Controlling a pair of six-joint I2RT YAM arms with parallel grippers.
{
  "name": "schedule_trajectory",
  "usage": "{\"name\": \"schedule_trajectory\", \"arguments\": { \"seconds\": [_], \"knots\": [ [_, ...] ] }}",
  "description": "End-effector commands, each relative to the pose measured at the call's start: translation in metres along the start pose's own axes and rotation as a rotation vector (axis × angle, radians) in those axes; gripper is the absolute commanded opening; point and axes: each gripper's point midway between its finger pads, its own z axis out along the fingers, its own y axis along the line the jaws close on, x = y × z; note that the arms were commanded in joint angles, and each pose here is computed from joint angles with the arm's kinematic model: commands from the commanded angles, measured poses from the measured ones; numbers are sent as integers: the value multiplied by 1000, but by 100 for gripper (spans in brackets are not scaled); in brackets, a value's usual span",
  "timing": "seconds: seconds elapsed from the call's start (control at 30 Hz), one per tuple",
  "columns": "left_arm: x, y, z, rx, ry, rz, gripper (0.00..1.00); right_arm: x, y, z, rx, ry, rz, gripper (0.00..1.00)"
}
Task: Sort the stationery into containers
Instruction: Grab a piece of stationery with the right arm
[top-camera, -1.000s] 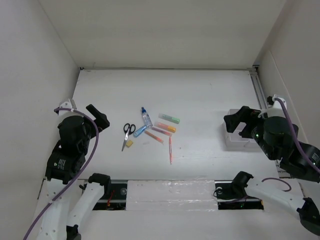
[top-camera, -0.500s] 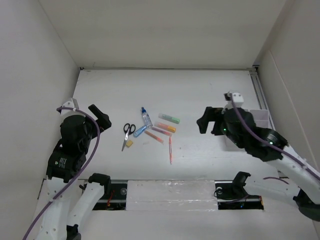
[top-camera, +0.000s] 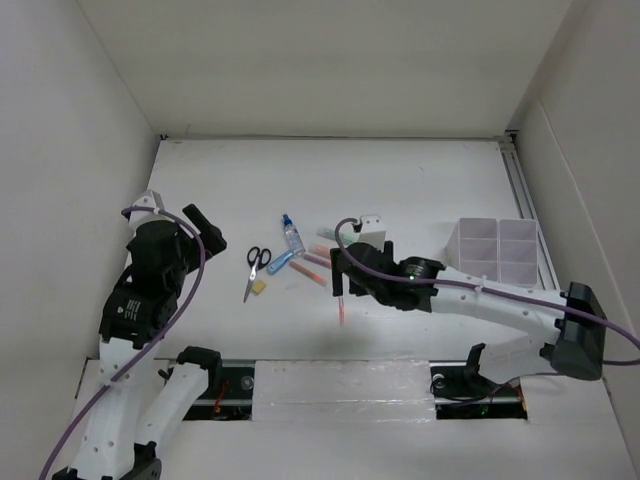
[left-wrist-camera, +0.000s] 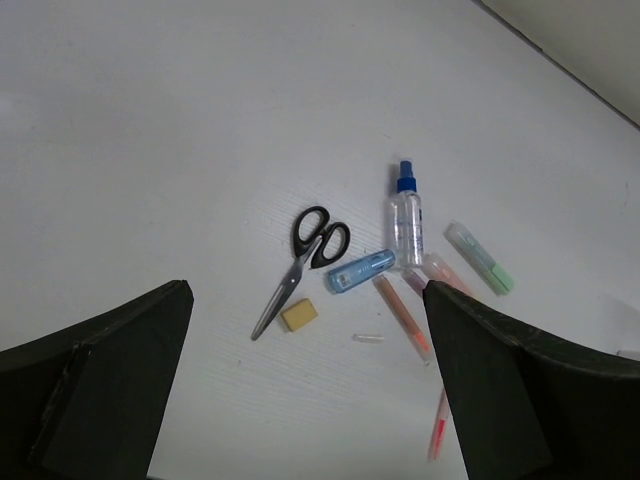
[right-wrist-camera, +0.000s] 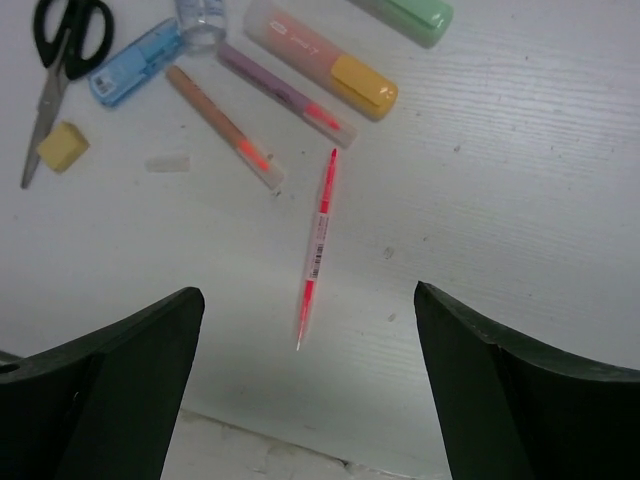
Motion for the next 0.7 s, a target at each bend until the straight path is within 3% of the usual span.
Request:
{"name": "schedule_trajectory", "arguments": {
  "seconds": [0.0, 0.07, 0.23, 0.67],
  "knots": [
    [-2, 0, 3, -3, -19, -11, 100, 4, 13, 24, 3, -15, 78, 91],
    [0, -3, 2, 14, -7, -11, 100, 12, 15, 33, 10, 8, 75, 91],
    [3, -6, 4, 29, 4, -11, 100, 38, 19, 64, 77, 69, 79, 77],
    [-5, -7, -8, 63, -45, -28, 100, 73, 19, 95, 156, 165, 42, 71]
  ]
}}
